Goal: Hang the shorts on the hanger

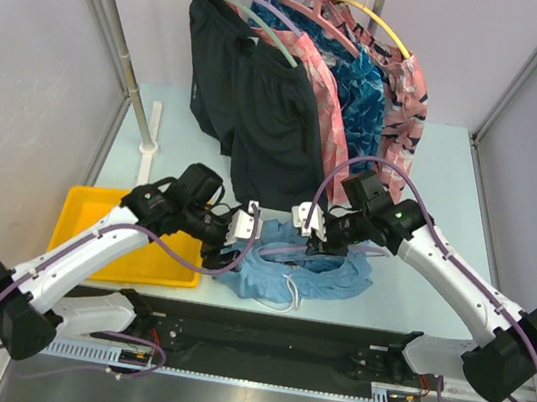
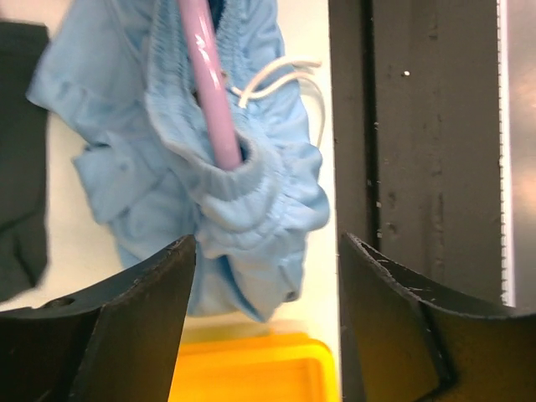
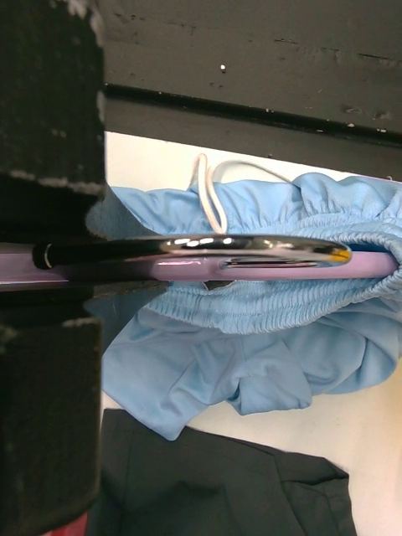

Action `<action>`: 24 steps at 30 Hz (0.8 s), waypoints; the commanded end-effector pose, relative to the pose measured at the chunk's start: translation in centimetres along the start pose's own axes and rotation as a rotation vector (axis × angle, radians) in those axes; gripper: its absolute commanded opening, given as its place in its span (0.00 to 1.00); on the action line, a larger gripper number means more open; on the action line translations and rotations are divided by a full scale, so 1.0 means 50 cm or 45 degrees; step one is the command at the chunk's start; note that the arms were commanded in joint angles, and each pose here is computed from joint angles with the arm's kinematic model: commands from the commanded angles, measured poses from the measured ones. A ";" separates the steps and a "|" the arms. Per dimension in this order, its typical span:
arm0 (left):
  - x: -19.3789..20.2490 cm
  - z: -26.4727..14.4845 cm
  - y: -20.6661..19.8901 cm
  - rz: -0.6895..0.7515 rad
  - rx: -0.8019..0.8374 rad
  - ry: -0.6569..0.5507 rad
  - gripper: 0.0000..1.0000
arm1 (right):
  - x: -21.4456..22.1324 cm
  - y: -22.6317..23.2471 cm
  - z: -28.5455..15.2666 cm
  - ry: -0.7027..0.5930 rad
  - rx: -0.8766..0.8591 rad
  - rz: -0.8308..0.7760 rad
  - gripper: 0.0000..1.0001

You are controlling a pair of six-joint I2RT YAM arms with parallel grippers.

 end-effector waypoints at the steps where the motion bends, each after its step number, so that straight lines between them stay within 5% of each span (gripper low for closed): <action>1: -0.004 0.010 0.002 -0.093 -0.095 -0.079 0.74 | -0.031 -0.017 0.003 -0.113 0.026 -0.040 0.00; 5: -0.007 0.045 0.017 -0.120 -0.126 -0.063 0.77 | -0.036 -0.018 0.004 -0.120 0.033 -0.038 0.00; 10: -0.004 0.085 0.029 -0.100 -0.160 -0.039 0.65 | -0.042 -0.009 -0.002 -0.112 0.049 -0.004 0.00; 14: -0.010 0.096 0.026 -0.101 -0.145 -0.068 0.40 | -0.051 -0.005 -0.009 -0.110 0.080 0.017 0.00; 17: -0.019 0.096 0.025 -0.106 -0.143 -0.113 0.07 | -0.057 -0.011 -0.014 -0.110 0.149 0.103 0.03; 19: -0.015 0.093 0.026 -0.139 -0.157 -0.102 0.00 | -0.057 -0.014 -0.036 -0.098 0.242 0.208 0.16; 20: -0.009 0.092 0.023 -0.173 -0.160 -0.104 0.00 | -0.049 -0.017 -0.053 -0.092 0.285 0.256 0.27; 21: -0.009 0.091 0.023 -0.192 -0.159 -0.124 0.00 | -0.048 -0.016 -0.066 -0.100 0.315 0.292 0.48; 24: -0.008 0.086 0.018 -0.290 -0.170 -0.177 0.00 | -0.045 -0.009 -0.130 -0.161 0.463 0.466 0.72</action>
Point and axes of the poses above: each gripper's point midway between its finger pads, its own z axis out along the fingers, its own y axis along the line the jaws close on, x = y × z, the point moved 7 cm from there along -z, back along the fingers
